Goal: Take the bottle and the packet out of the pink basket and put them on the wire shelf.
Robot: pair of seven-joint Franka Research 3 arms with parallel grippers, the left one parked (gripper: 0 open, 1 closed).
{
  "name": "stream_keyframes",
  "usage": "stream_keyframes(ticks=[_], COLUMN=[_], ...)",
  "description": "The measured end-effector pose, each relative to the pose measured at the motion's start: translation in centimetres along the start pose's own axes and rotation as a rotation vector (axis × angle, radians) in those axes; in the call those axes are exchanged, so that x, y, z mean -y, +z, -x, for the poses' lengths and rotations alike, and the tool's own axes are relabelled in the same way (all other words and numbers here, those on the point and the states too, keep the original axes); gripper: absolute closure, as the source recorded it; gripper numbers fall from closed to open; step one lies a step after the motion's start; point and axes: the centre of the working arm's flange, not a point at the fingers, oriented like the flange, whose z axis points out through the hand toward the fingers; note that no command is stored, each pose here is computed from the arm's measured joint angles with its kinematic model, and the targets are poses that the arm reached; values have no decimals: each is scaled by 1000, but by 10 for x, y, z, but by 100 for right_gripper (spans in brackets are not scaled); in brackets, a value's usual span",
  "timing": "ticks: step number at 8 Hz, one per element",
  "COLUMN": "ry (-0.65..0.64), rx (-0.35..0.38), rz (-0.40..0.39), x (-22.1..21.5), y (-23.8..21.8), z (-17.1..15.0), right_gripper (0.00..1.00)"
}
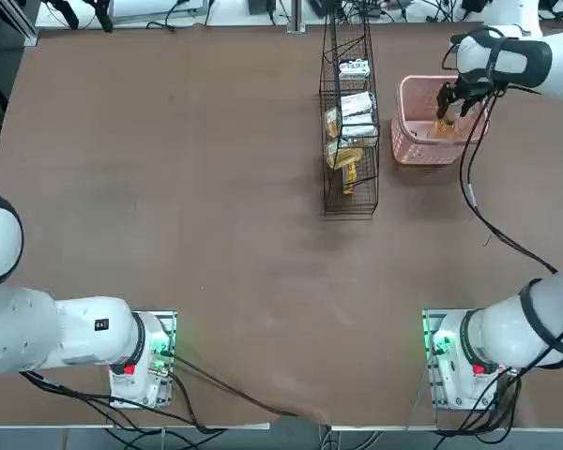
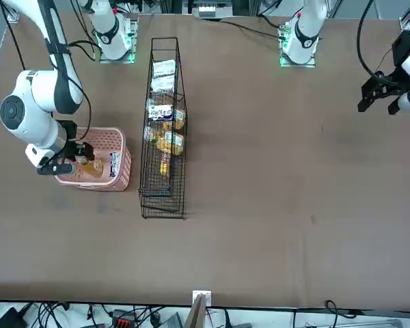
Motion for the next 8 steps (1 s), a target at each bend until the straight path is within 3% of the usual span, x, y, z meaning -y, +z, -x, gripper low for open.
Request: stream_keyframes(ticks=[8], ry=[-18], rx=[14], rz=[1], x=[1], y=[8], z=[1], right_gripper=[22])
